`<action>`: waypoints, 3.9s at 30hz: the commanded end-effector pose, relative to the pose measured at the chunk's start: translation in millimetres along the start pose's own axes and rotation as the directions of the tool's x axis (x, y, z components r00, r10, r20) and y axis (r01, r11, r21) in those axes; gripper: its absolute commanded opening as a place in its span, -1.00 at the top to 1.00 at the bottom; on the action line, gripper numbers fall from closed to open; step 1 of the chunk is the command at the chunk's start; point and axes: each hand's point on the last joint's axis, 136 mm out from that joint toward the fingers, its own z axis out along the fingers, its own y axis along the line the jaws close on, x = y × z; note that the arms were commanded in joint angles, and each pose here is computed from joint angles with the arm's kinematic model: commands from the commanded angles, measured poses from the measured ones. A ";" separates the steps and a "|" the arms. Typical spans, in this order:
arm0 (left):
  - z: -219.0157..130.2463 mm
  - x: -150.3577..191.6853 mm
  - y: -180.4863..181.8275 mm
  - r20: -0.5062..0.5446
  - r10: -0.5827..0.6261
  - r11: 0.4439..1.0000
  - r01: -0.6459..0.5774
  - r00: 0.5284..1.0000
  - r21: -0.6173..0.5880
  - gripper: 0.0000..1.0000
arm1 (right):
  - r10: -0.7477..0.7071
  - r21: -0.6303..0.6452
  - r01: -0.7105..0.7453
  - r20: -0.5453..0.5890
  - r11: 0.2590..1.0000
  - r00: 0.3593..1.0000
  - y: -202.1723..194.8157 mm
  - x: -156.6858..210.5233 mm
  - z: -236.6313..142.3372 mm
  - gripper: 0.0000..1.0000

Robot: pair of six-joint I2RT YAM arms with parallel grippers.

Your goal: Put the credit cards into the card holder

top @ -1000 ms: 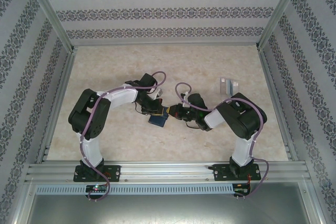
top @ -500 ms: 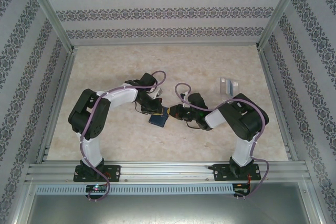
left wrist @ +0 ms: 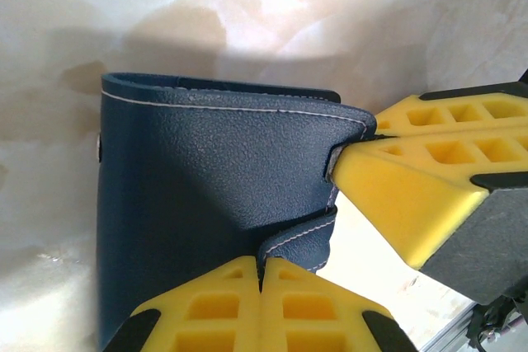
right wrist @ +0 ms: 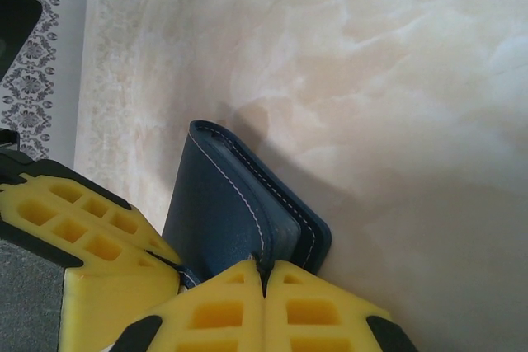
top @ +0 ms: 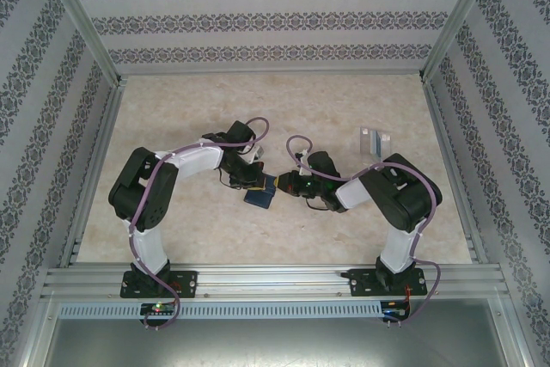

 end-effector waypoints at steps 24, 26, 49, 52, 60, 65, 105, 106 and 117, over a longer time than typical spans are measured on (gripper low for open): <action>31.4 11.9 59.5 -0.093 -0.066 0.977 0.046 0.993 -0.209 1.00 | -0.058 0.029 0.057 0.013 0.998 0.998 12.1 -7.1 -15.4 0.66; 30.3 13.4 67.0 -0.091 -0.068 0.969 0.044 0.993 -0.245 1.00 | -0.082 0.058 0.080 0.033 0.995 0.996 15.2 -12.2 -23.7 0.56; -92.1 -47.2 -43.0 0.307 0.060 0.993 -0.087 0.950 0.076 0.07 | -0.598 0.527 0.360 0.399 0.770 0.695 56.0 -81.3 -202.5 -0.96; -124.2 -49.9 -35.4 0.427 0.074 0.996 -0.085 0.901 0.007 0.04 | -0.698 0.614 0.382 0.429 0.691 0.574 70.4 -90.7 -237.3 -0.96; -194.4 -35.6 25.6 0.708 0.112 0.987 0.007 0.697 -0.163 0.02 | -0.846 0.770 0.387 0.360 0.508 0.394 55.5 -81.8 -275.2 -0.96; -226.9 -18.2 67.2 0.817 0.240 0.932 0.111 0.525 -0.345 -0.16 | -0.896 0.804 0.436 0.254 0.405 0.364 19.0 -63.8 -257.7 -0.97; -209.8 -55.6 185.1 0.794 0.489 0.790 0.201 0.362 -0.579 -0.99 | -0.809 0.828 0.247 0.351 0.503 0.472 -66.4 -142.6 -239.8 -0.96; -211.0 -56.6 186.5 0.795 0.491 0.789 0.206 0.357 -0.579 -0.99 | -0.811 0.832 0.246 0.346 0.498 0.472 -68.1 -144.0 -240.2 -0.96; -189.8 -74.1 210.1 0.785 0.485 0.780 0.215 0.384 -0.588 -0.99 | -0.791 0.836 0.195 0.372 0.512 0.485 -100.0 -160.2 -231.3 -0.96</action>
